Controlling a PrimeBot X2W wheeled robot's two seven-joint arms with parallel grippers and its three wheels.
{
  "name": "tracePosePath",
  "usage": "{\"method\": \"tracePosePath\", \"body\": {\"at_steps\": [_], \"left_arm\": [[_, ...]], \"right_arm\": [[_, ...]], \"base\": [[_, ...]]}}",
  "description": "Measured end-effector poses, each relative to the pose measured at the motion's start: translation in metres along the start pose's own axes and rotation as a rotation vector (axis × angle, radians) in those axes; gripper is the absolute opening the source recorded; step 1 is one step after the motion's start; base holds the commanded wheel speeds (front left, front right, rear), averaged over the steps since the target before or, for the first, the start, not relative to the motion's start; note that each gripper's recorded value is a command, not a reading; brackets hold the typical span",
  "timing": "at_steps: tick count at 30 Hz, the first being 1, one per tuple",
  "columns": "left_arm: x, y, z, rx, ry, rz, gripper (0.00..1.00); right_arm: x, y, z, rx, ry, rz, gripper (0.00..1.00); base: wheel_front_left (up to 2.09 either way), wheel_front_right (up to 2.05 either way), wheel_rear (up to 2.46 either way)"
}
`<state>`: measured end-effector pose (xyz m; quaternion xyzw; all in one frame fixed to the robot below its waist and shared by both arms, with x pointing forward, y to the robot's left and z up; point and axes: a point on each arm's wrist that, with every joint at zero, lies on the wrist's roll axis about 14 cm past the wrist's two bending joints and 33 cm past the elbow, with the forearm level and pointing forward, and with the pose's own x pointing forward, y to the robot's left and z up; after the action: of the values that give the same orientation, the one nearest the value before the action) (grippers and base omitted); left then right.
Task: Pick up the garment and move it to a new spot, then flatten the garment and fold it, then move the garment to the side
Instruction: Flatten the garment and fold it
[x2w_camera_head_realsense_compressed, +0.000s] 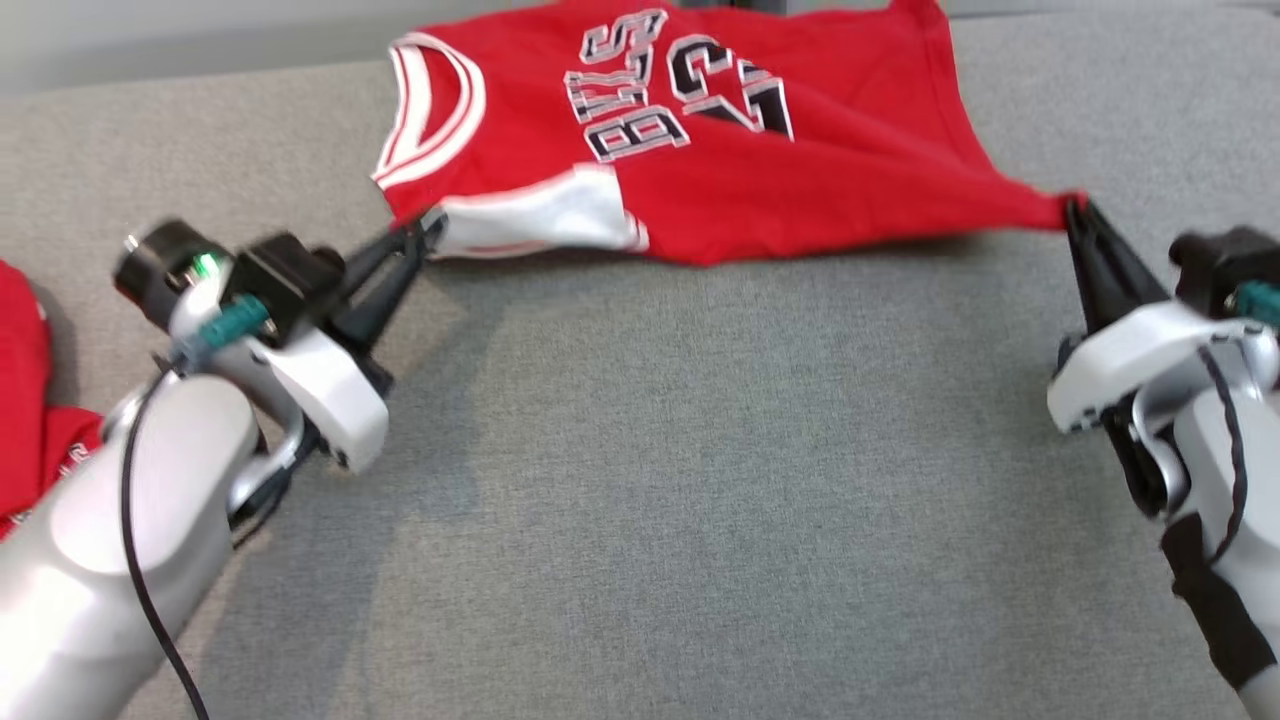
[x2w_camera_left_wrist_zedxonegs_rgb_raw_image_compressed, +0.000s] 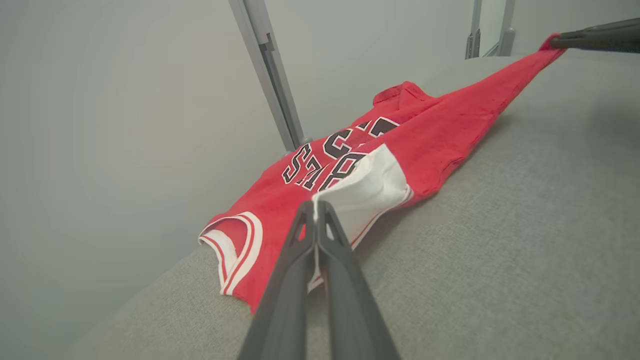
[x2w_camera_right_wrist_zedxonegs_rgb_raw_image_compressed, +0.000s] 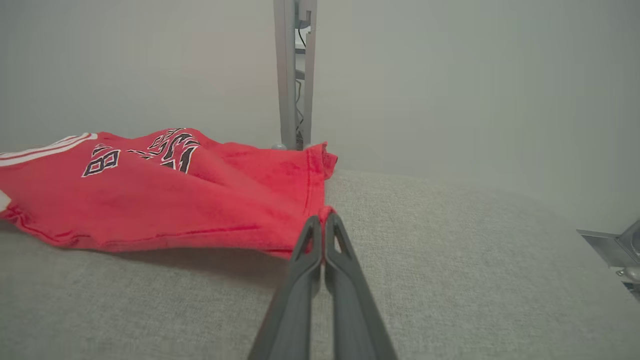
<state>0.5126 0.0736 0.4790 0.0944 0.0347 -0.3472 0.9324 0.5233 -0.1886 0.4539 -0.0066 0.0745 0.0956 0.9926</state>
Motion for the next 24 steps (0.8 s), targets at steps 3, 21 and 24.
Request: {"method": "tracePosePath", "body": {"at_steps": [3, 21, 24], "left_arm": [[-0.012, -0.010, -0.004, -0.002, 0.023, -0.015, 0.00], [-0.076, -0.055, -0.052, 0.078, 0.224, -0.114, 0.00], [-0.087, -0.071, -0.063, 0.092, 0.281, -0.166, 0.00]], "right_arm": [[-0.012, 0.002, -0.011, -0.023, 0.043, 0.014, 0.00], [-0.048, 0.011, -0.021, -0.165, 0.123, 0.104, 0.00], [-0.052, 0.013, -0.025, -0.197, 0.142, 0.124, 0.00]], "base": [[0.00, 0.00, 0.00], [0.00, 0.00, 0.00], [0.00, 0.00, 0.00]]}}
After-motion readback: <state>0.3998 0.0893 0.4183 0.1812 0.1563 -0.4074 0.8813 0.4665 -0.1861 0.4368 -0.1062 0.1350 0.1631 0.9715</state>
